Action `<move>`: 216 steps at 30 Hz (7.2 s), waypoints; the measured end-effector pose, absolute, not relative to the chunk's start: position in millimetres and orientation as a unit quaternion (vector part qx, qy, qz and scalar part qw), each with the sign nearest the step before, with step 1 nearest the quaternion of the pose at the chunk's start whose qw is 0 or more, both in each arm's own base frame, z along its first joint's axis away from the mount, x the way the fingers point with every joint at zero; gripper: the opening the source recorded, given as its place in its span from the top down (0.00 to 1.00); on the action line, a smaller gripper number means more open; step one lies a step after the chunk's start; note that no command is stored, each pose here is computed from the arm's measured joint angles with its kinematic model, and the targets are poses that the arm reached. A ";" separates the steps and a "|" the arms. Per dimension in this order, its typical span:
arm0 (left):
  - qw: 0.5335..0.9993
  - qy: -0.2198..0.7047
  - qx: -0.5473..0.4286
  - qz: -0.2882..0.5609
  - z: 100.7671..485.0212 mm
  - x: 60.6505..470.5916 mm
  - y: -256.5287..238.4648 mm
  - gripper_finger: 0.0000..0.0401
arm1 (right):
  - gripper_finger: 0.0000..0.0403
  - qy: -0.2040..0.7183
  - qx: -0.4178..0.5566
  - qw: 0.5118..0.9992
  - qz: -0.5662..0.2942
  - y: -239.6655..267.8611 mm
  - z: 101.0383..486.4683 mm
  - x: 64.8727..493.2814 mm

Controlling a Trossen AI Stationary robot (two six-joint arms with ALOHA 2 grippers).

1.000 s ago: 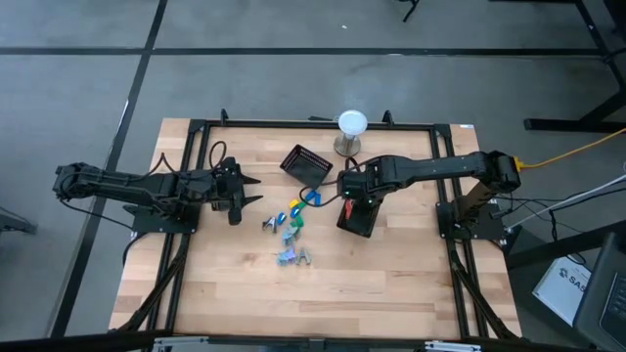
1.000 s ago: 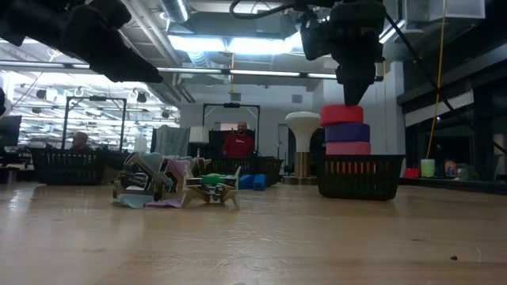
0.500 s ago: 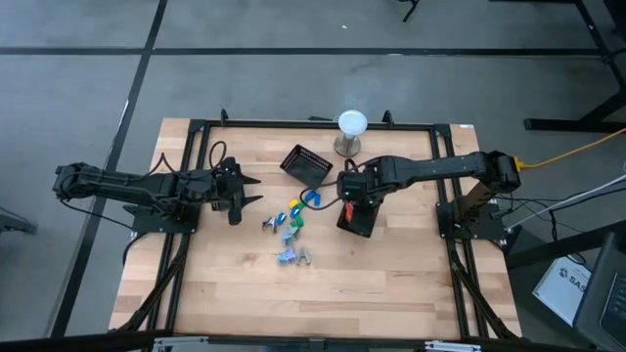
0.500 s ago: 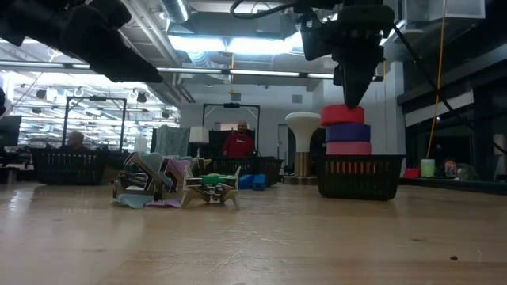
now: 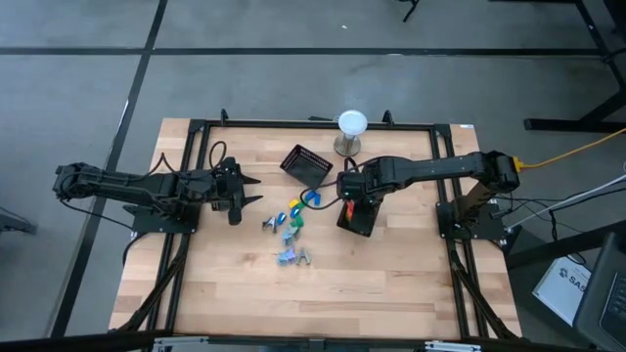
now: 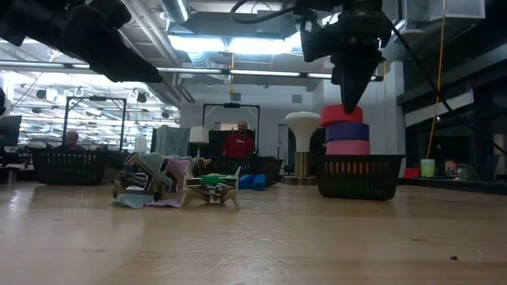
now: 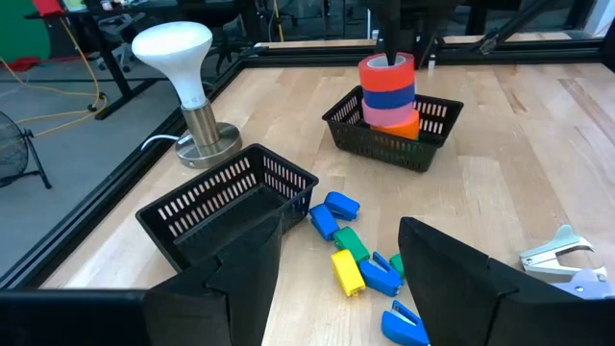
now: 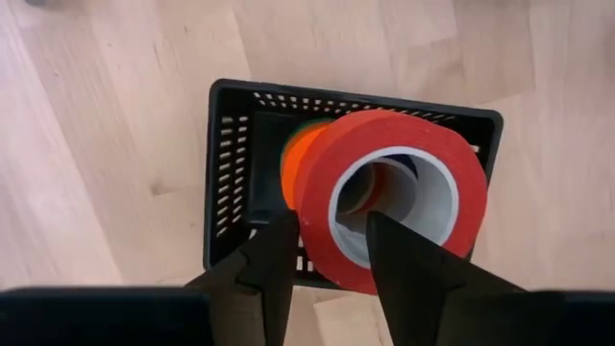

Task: Pick and place Stapler, Stapler remover, tape
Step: Put the red tape into the right black bin, then move the right black bin to the top right of the table, then move the top center black bin to the center of the table

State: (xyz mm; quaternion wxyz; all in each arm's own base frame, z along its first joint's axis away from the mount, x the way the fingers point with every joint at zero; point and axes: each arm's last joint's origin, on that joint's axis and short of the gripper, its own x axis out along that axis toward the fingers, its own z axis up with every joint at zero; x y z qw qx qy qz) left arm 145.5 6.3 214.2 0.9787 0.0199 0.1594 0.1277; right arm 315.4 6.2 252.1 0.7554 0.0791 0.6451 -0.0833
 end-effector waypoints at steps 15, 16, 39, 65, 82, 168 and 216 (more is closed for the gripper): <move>0.979 0.159 0.020 0.127 214.2 145.6 6.3 0.48 | 0.92 0.647 0.077 0.755 -0.081 6.3 252.4 315.1; 0.979 0.159 0.020 0.127 214.2 145.6 6.3 0.48 | 0.92 0.648 0.077 0.753 -0.082 6.4 254.0 314.7; 0.979 0.159 0.020 0.128 214.2 145.6 6.3 0.48 | 0.90 0.635 0.094 0.761 -0.088 17.8 260.1 317.2; 0.979 0.160 0.020 0.128 214.2 145.6 6.3 0.48 | 0.67 0.647 0.091 0.752 -0.090 14.2 250.8 314.0; 0.979 0.159 0.020 0.127 214.2 145.5 6.3 0.48 | 0.58 0.618 0.095 0.776 -0.084 19.3 296.9 320.4; 0.978 0.161 0.020 0.128 213.9 145.5 6.3 0.48 | 0.58 0.592 -0.024 0.734 -0.331 56.8 140.6 304.6; 0.978 0.163 0.021 0.128 213.6 145.4 6.3 0.48 | 0.58 0.471 -0.279 0.836 -0.033 -26.2 183.4 363.5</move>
